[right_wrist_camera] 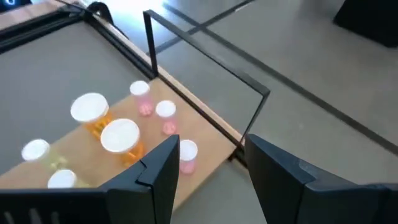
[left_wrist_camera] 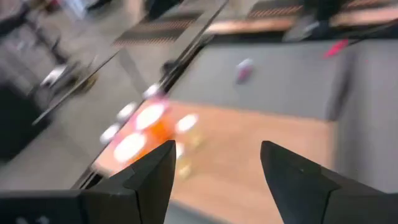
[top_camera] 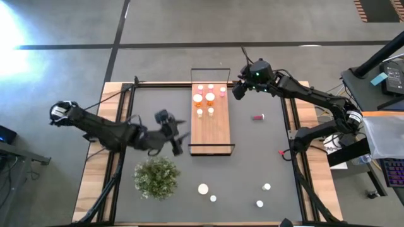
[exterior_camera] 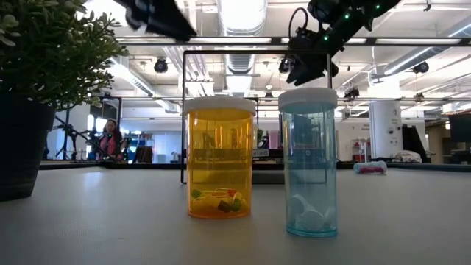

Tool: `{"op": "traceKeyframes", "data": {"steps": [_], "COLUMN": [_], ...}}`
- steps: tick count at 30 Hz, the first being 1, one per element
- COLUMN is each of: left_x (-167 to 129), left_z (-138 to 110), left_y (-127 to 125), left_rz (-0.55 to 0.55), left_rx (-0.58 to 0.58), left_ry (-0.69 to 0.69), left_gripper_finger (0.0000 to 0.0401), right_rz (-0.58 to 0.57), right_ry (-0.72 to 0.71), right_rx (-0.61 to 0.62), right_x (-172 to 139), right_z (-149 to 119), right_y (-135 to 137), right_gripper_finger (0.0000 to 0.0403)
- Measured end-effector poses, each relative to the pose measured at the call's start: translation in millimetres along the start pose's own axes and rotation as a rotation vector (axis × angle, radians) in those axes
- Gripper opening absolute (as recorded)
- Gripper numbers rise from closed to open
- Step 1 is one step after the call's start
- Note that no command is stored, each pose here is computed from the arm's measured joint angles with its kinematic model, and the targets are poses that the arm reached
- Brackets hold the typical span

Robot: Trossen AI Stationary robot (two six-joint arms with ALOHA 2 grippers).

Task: Pick and place medicine bottles onto shelf by color
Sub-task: Put the top right blue pill bottle on the shelf

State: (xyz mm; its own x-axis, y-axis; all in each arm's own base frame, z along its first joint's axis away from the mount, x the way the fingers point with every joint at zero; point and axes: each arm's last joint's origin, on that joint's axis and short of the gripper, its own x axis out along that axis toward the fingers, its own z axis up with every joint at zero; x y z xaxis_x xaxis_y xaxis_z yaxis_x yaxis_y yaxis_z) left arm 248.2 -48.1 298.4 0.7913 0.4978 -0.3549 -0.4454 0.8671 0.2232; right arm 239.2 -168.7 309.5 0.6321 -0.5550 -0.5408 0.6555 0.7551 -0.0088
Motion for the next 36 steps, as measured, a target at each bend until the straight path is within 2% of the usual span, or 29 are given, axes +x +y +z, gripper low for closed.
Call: {"op": "traceKeyframes", "data": {"steps": [5, 9, 12, 17, 23, 30, 34, 36], "left_x": [15.7, 25.4, 30.6, 34.9, 35.1, 35.1, 35.1, 35.3], "left_z": [-13.4, -27.9, -37.1, -43.2, -43.1, -43.1, -43.1, -43.3], "left_y": [36.6, 52.4, 60.3, 67.2, 67.5, 67.5, 67.5, 67.4], "left_rz": [0.096, 0.122, 0.157, 0.190, 0.189, 0.190, 0.190, 0.190], "left_rx": [-0.055, -0.068, -0.068, -0.079, -0.082, -0.082, -0.083, -0.082], "left_ry": [0.100, 0.153, 0.183, 0.205, 0.204, 0.204, 0.204, 0.205], "left_gripper_finger": [0.0219, 0.0219, 0.0219, 0.0219, 0.0219, 0.0219, 0.0219, 0.0219], "right_rz": [0.014, 0.003, -0.020, -0.066, -0.224, -0.096, 0.094, 0.144], "right_ry": [0.081, 0.298, 0.470, 0.693, 0.815, 0.900, 0.916, 0.902], "right_rx": [0.027, -0.027, -0.098, -0.096, -0.173, -0.411, -0.480, -0.500], "right_x": [-0.4, -6.3, -13.7, -25.8, -28.2, -20.1, -14.4, -10.8], "right_z": [-7.7, -28.3, -43.6, -61.7, -81.7, -109.4, -126.9, -133.7], "right_y": [0.6, -1.1, -3.4, -6.4, -12.3, -12.4, -8.9, -7.7], "right_gripper_finger": [0.0171, 0.0171, 0.0171, 0.0171, 0.0171, 0.0171, 0.0171, 0.0171]}}
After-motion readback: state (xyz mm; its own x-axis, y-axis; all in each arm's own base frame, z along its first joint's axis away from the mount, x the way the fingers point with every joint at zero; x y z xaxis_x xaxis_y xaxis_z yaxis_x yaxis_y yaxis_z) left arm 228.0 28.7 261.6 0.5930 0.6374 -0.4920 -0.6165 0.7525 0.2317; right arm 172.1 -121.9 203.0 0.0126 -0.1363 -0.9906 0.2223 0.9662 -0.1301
